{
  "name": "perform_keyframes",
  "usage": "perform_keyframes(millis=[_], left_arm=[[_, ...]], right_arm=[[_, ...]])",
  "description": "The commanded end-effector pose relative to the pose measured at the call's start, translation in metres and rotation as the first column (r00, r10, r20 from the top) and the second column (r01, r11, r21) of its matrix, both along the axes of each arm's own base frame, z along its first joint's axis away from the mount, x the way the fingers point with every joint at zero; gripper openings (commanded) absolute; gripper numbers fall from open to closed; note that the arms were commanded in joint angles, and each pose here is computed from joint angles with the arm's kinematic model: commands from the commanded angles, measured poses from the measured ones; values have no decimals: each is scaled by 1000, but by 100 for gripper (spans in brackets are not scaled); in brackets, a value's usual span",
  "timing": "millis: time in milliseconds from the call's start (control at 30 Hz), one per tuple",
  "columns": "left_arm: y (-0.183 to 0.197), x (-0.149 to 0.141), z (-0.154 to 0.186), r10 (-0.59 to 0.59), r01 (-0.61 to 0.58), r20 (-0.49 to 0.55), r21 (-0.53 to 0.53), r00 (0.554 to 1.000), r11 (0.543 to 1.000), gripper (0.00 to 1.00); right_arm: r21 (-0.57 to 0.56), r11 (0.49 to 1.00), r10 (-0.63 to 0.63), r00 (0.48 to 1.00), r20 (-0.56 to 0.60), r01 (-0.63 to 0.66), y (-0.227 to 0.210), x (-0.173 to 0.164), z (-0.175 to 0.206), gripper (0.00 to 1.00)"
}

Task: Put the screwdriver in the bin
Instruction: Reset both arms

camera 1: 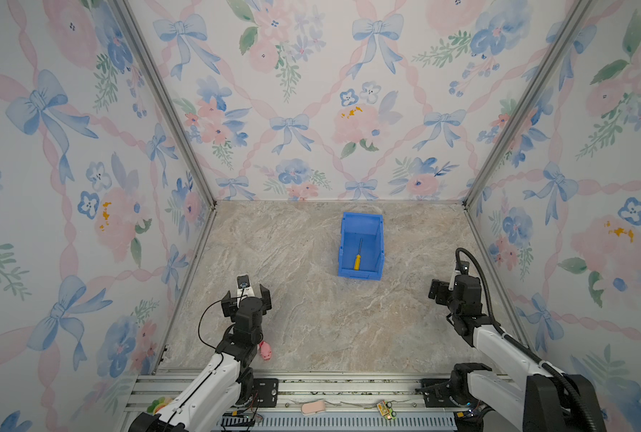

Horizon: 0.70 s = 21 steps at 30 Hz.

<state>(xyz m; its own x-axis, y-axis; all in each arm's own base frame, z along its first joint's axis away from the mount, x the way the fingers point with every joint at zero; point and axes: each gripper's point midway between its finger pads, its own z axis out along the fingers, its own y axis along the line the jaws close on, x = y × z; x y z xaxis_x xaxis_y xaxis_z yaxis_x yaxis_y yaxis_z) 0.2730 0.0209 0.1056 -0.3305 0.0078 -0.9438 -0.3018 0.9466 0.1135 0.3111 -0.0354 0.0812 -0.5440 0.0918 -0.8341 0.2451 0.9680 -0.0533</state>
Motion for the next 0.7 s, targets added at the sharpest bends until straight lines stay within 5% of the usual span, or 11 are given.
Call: perform_keyframes(millis=[0,333,667], left_arm=[[-15,15,22,-101,105,113,-27,988,994,98],[-27,53,24,-214,209,117,49,970,977,98],[-30,87,26,-261,257,160,47,952,965,98]], right_arm=[[-1,1000,18,991,136,-18,2,34,32,97],[5,993,113,982,154,-115,17,101,22,97],[-21,977,212,951,224,-213,35,91,16,97]])
